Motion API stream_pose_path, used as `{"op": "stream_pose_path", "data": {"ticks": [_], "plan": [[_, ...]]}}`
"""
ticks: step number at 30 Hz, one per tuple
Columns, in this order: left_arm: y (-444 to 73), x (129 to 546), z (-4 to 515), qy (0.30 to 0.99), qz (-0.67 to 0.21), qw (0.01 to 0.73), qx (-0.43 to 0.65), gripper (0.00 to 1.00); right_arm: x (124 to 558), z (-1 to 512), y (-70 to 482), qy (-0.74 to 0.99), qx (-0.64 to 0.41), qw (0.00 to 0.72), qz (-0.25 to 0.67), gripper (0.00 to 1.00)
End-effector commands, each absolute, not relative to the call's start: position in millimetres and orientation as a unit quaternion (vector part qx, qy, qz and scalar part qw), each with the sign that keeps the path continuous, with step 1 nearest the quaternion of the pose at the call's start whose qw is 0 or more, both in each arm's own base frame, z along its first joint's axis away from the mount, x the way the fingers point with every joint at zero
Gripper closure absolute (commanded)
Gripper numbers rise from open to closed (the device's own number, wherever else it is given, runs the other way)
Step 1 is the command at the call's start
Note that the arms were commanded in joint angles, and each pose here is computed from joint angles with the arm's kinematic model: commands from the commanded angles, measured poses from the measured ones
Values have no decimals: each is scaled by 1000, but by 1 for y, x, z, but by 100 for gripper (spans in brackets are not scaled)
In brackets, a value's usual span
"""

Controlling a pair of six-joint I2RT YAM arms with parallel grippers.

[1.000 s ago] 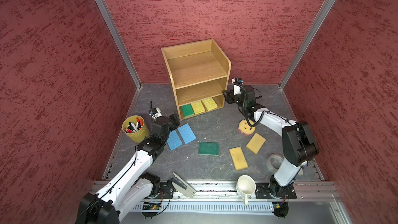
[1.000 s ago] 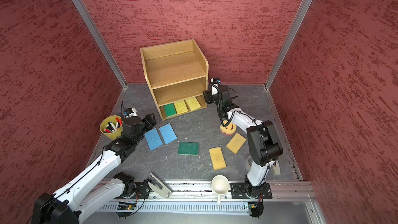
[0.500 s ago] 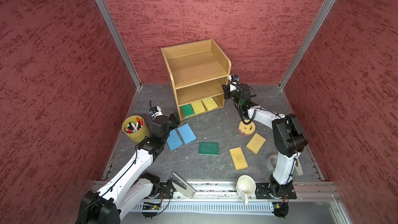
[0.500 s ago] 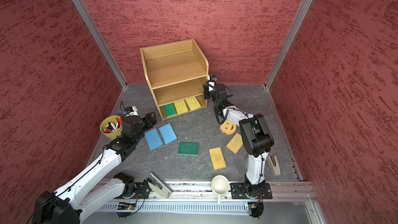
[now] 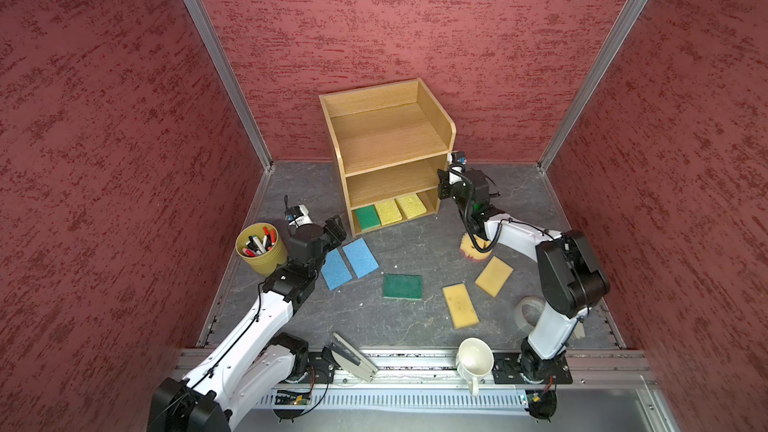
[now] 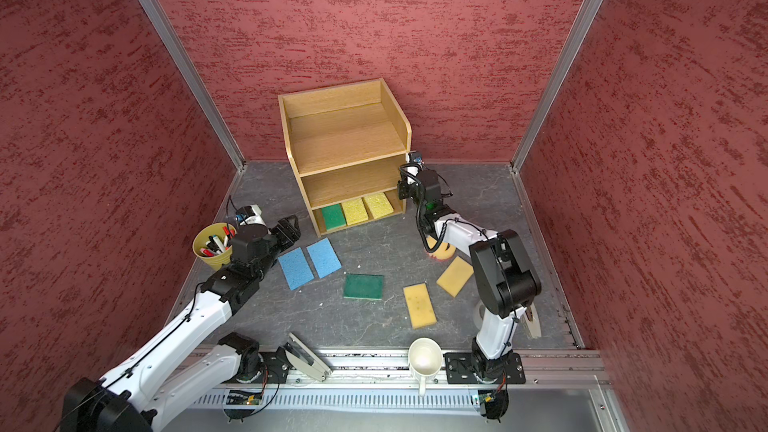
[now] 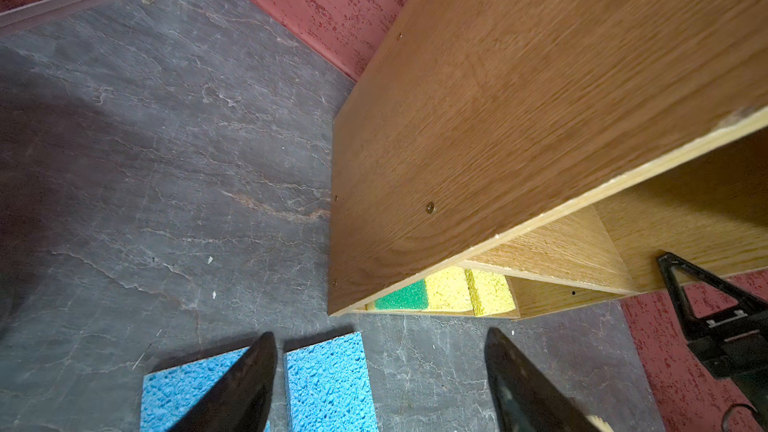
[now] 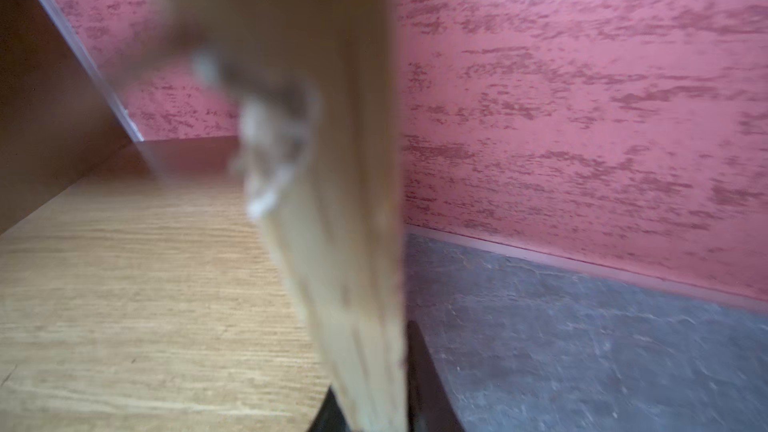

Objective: Place and organize the cleaning sponges onto the shelf

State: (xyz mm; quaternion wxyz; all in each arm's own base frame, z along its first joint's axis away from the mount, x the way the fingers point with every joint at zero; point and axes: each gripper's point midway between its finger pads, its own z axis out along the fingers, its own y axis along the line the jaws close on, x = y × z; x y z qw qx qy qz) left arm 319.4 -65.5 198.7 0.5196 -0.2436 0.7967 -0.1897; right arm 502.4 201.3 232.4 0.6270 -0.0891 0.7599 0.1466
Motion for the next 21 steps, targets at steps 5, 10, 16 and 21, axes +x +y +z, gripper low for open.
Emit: {"op": "stream_pose_path", "data": {"ticks": [5,10,16,21], "plan": [[-64,313,195,795,-197,519,-245,22,458,308,181,719,79,658,212,100],[-64,312,194,796,-198,518,-242,22,432,288,186,728,115,645,202,100],[-64,310,194,795,-201,519,-239,22,426,269,182,733,122,642,189,100],[-65,310,188,798,-199,516,-239,22,418,261,178,732,139,634,208,91]]}}
